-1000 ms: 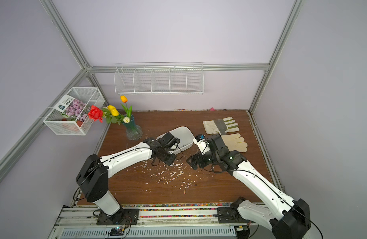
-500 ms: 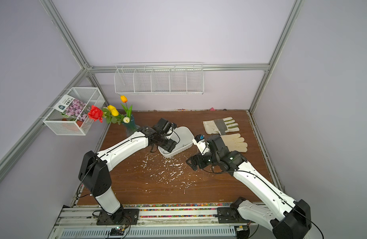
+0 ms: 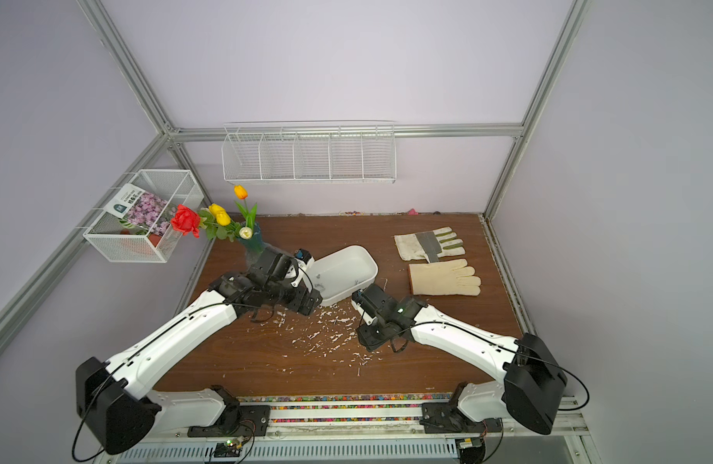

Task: Put the screws on the desktop into the storage box
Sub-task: Pick up the screw from the center of the board.

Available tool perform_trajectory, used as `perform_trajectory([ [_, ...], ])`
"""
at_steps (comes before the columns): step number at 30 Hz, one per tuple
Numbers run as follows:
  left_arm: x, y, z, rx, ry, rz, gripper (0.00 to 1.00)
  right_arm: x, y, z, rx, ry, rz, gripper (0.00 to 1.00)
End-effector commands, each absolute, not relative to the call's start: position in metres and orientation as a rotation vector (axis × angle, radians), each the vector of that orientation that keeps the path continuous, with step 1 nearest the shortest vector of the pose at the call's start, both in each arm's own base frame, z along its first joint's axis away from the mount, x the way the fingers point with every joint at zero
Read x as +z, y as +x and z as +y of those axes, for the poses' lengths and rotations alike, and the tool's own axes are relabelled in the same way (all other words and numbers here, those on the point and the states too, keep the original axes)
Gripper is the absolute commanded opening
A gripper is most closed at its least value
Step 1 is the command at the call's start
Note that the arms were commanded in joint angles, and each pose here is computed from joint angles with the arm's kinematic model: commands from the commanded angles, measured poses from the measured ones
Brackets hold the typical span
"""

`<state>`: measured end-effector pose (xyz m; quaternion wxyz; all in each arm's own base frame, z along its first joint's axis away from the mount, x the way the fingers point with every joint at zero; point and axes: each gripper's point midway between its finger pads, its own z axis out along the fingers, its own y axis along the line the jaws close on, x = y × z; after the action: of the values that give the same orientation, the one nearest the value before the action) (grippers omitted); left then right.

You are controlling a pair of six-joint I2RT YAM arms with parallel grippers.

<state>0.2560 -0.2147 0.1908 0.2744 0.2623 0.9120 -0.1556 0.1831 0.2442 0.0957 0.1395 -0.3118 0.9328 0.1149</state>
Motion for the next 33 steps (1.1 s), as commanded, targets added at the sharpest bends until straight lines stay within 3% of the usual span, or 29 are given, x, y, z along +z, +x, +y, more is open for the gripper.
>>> perform_trajectory([
  [1, 0.202, 0.241, -0.22, -0.565, 0.672, 2.394, 1.0, 0.078, 0.173, 0.238, 0.247, -0.878, 2.763, 0.49],
  [6, 0.216, 0.22, -0.221, -0.698, 0.679, 2.311, 1.0, 0.059, 0.159, 0.248, 0.24, -0.879, 2.8, 0.39],
  [10, 0.199, 0.212, -0.218, -0.705, 0.682, 2.355, 1.0, 0.046, 0.151, 0.252, 0.232, -0.878, 2.825, 0.35],
  [33, 0.183, 0.208, -0.219, -0.728, 0.68, 2.387, 1.0, 0.005, 0.138, 0.252, 0.148, -0.923, 2.897, 0.3],
])
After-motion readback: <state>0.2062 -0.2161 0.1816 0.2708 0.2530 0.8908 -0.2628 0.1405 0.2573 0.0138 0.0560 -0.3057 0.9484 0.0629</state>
